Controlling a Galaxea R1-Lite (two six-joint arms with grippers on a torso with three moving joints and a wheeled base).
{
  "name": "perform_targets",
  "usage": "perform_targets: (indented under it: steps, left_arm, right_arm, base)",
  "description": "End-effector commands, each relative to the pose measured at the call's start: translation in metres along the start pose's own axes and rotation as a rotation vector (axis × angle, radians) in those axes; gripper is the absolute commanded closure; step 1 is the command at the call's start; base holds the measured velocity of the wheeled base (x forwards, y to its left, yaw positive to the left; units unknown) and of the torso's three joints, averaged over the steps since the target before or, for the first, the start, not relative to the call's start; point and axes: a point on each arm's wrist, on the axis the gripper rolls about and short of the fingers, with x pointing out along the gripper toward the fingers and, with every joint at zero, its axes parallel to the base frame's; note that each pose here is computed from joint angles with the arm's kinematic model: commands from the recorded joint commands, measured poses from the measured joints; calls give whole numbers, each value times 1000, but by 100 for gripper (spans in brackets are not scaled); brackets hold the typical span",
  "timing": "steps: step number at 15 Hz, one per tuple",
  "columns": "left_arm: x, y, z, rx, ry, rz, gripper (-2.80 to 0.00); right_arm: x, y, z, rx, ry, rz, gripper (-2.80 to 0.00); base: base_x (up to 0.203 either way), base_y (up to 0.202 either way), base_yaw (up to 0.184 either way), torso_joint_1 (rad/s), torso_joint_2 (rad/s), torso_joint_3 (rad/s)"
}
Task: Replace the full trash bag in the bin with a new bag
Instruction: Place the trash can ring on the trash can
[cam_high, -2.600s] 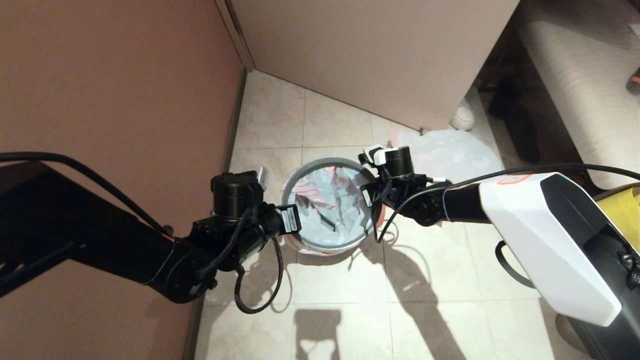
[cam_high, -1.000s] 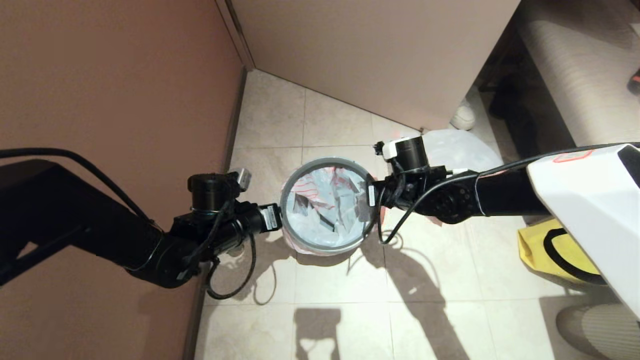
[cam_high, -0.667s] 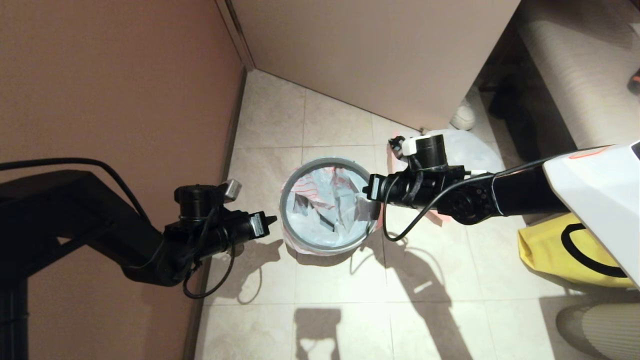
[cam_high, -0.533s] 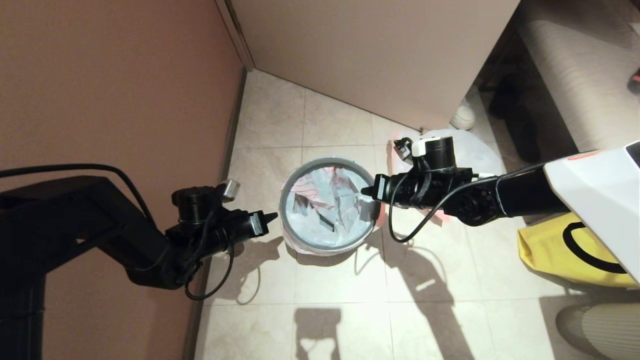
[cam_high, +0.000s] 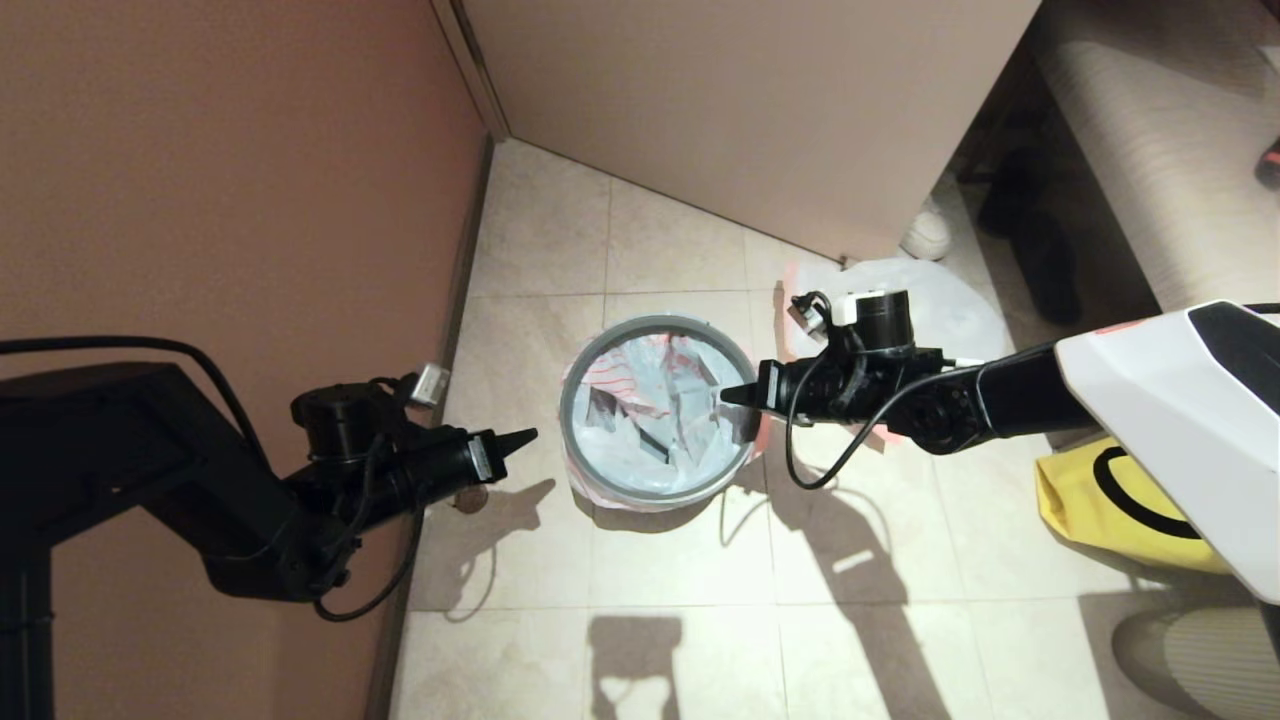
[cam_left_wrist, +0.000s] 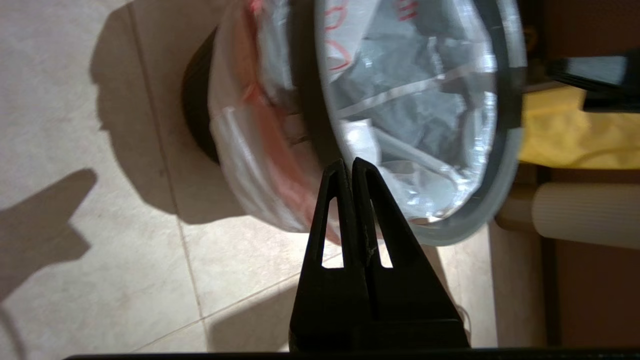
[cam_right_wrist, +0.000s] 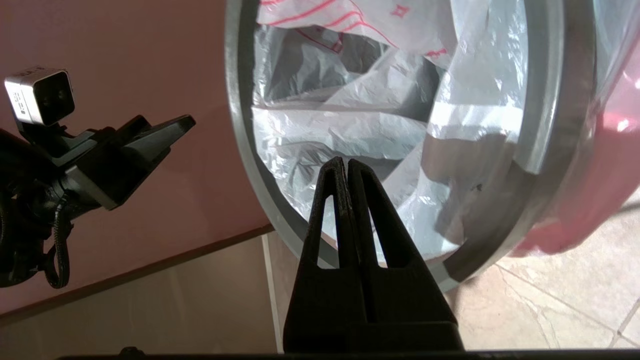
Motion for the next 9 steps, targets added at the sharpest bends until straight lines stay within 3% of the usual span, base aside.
perform_targets:
  steps: [1,4,9]
  left_arm:
    - [-8,0,7,4,-5,-54,0]
    - [-4,2,3,-7,41,-165,0]
    - [32,18,7,20,31,-253,0]
  right_arm:
    - [3,-3,2,-1,-4,9,0]
    - [7,-5,9,-10,-12,30,0]
    - [18,-20,12,3,-1,23,0]
  base:
    - [0,0,0,0,0,0]
    - [0,0,0,0,0,0]
    - [0,0,0,0,0,0]
